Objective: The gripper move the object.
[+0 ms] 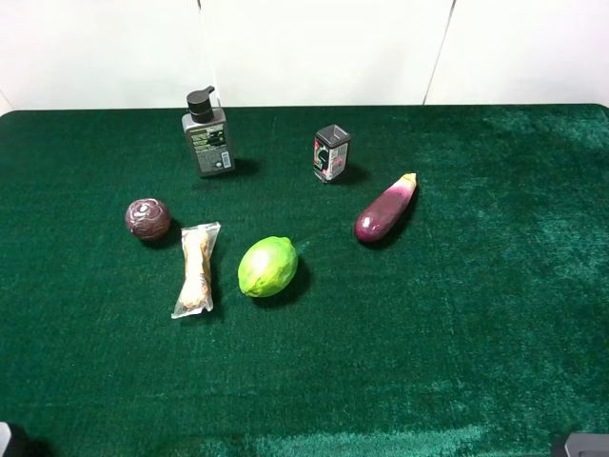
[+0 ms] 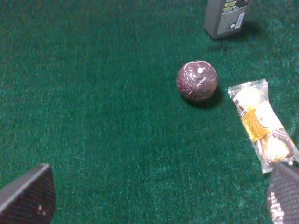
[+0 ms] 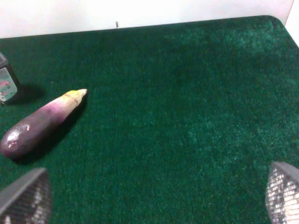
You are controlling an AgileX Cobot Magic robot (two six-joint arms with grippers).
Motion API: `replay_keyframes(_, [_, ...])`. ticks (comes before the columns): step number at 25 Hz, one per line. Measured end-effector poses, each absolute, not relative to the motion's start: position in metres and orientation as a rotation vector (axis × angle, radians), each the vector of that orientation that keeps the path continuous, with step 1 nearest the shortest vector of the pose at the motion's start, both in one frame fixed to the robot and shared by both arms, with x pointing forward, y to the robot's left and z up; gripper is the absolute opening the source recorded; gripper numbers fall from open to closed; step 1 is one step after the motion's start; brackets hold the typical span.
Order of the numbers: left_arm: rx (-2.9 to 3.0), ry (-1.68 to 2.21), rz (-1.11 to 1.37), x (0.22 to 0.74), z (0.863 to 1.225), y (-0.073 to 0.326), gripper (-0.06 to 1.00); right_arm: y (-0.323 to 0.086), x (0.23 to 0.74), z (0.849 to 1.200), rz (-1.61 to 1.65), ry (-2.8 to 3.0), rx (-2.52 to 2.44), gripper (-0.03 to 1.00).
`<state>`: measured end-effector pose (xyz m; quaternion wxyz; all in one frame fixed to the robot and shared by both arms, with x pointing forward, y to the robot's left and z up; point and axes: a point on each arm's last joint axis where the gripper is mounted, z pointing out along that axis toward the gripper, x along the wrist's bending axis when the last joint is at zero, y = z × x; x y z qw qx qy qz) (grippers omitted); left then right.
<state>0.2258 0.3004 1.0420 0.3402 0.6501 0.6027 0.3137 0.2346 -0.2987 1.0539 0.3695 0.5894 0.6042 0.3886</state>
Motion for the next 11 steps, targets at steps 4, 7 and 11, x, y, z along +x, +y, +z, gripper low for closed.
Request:
replay_keyframes(4, [1.692,1.569,0.817,0.2258,1.042,0.3004,0.91,-0.2987,0.2346,1.0539,0.997,1.55,1.513,0.7])
replay_keyframes(7, [1.692,1.569,0.817,0.2258,1.042,0.3004,0.91,-0.2987,0.2346,1.0539,0.997,1.55,1.513,0.7])
replay_keyframes(11, [1.692,1.569,0.817,0.2258,1.042,0.3004,0.91,-0.2987,0.2346,1.0539,0.997,1.55,1.513,0.7])
